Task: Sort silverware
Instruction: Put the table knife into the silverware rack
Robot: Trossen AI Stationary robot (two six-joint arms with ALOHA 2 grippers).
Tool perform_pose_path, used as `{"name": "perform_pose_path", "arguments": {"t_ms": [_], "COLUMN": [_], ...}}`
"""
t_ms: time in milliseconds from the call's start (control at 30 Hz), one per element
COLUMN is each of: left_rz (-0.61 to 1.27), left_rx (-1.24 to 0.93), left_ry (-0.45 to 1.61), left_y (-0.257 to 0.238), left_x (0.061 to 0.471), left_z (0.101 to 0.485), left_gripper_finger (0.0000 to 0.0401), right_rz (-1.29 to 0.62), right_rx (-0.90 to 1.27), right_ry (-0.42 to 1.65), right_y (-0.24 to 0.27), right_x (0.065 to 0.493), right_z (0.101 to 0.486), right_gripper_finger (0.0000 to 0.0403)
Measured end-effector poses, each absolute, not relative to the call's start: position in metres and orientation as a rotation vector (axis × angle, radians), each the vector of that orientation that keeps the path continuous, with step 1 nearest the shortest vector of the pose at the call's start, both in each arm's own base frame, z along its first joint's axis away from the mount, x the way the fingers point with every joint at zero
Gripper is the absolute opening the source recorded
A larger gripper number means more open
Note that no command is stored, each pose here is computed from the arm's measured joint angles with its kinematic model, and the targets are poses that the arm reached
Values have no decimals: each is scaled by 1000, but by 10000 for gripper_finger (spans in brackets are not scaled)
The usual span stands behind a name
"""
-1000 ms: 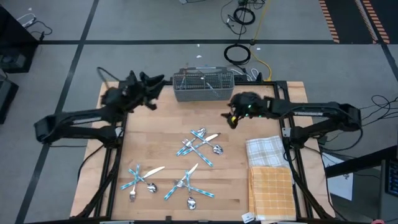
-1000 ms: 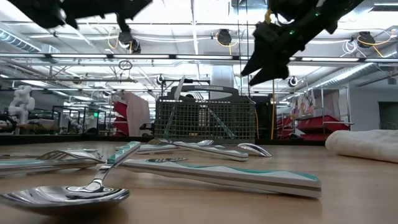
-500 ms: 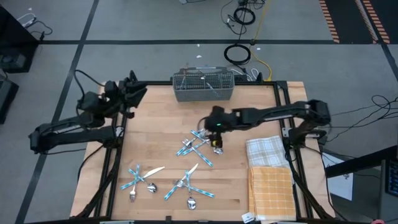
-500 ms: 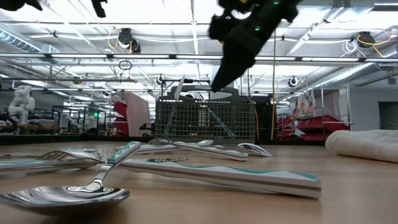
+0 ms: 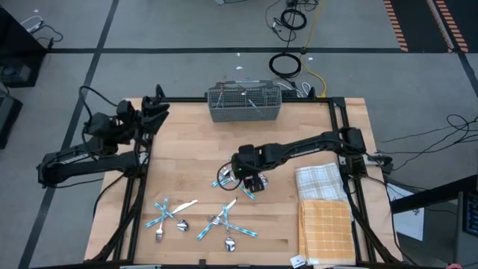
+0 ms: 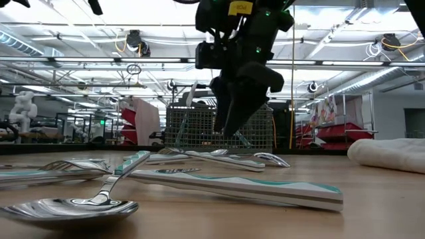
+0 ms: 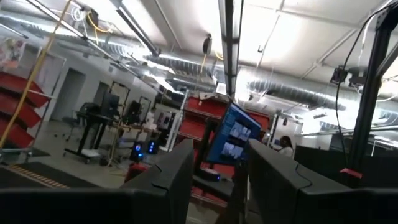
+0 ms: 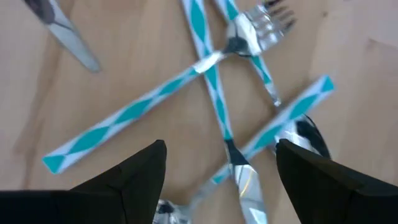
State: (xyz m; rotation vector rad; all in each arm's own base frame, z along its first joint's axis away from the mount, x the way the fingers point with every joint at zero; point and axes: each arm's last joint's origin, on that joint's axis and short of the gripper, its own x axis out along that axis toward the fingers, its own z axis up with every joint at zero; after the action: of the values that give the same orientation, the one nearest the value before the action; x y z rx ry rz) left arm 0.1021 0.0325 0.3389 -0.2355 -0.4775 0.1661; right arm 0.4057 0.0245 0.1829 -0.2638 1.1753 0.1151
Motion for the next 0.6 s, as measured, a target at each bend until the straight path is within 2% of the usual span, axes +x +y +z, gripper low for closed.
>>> {"name": "perform_pose_path", "arguments": {"t_ms": [300,600], "left_rz": [175,180], "left_rx": [-245,-243], "left_ry": [-433,-412], "left_y": [33,33], "left_x": [103,104], "left_z": [335,333], "left_gripper_finger": [152,152], "right_rz": [118,133], "right_rx": [-272,-301], "right_ry": [1096,1184], "right_y": [29,26], "right_x": [414,421], "right_z": [183,145], "right_gripper_finger": [261,248]}}
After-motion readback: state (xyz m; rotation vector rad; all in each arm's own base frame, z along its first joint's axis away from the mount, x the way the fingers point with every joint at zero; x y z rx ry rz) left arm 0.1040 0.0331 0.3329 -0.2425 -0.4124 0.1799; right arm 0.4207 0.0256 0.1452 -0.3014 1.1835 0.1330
